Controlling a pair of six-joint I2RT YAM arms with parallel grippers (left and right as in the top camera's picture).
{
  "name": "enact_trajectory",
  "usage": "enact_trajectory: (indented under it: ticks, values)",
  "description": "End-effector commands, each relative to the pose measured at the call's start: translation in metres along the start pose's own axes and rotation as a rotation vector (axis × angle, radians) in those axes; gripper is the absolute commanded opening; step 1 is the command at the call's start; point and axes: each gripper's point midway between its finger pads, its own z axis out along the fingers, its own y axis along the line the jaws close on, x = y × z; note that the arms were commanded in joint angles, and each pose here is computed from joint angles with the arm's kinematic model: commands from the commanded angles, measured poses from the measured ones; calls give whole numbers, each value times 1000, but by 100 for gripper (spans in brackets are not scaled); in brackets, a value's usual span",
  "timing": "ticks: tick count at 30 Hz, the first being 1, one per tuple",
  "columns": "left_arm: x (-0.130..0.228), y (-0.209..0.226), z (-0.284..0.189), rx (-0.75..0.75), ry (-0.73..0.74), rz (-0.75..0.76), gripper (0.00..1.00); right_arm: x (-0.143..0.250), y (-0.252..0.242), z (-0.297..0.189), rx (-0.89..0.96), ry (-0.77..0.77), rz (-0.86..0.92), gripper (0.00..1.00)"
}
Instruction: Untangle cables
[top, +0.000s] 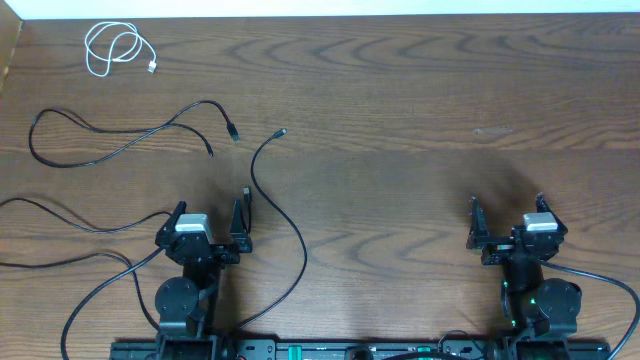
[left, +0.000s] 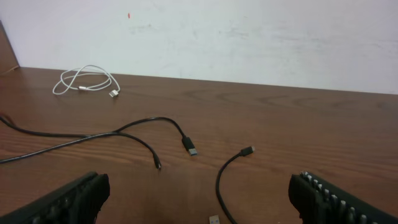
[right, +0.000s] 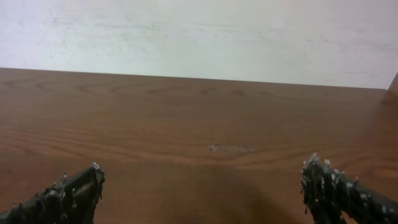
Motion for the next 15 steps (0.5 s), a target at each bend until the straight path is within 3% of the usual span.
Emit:
enact_trajectory:
  ticks: [1, 15]
  values:
    - [16, 6, 0, -34, 51, 19, 97, 1, -1, 0, 7, 0, -8, 99]
    - [16, 6, 0, -34, 51, 19, 97, 1, -1, 0, 10, -1, -10, 99]
